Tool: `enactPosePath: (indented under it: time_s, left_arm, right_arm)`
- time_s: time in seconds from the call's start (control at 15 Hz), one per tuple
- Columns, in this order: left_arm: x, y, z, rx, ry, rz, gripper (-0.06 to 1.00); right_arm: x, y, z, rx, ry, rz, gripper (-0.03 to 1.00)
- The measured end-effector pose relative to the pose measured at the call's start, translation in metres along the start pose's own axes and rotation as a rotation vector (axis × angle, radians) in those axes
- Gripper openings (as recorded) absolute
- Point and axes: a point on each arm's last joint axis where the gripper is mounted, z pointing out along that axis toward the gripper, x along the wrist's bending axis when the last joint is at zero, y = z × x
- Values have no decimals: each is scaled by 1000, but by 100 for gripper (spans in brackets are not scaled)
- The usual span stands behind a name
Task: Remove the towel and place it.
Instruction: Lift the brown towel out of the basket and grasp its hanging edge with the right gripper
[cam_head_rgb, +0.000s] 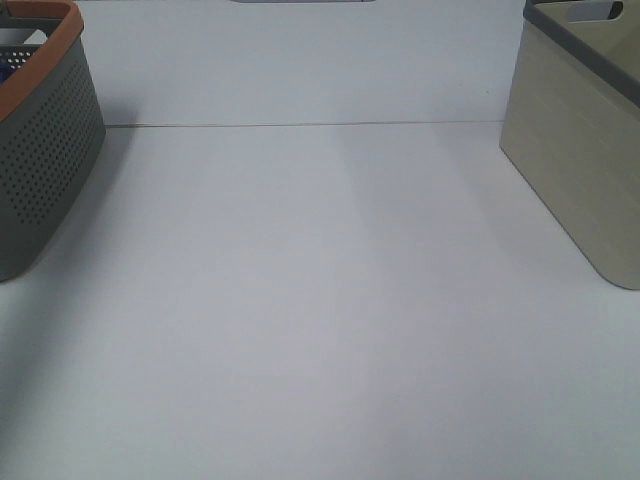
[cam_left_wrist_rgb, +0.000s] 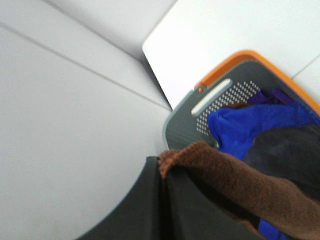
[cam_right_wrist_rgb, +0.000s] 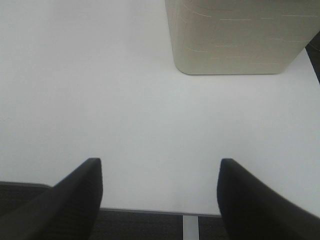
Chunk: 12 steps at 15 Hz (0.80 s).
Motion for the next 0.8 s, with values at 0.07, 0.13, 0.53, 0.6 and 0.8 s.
enactPosePath:
  time_s: [0.07,0.13,0.53,0.6,0.8]
  left_arm:
    - [-4,12,-10,-64,5,73,0]
    - [-9,24,-17,-122,12,151,0]
    - [-38,78,-38,-380,71,405,0]
    - [-45,85,-40,-414,56,448,0]
    - [-62,107,-48,-514,88,588,0]
  right_arm:
    - [0,0,0,0,0,0,57]
    - [0,0,0,0,0,0,57]
    - [5,25,11,-58,74,17,57]
    - [9,37,21,-70,125,24,57]
    - [21,65,58,-75,297,18,57]
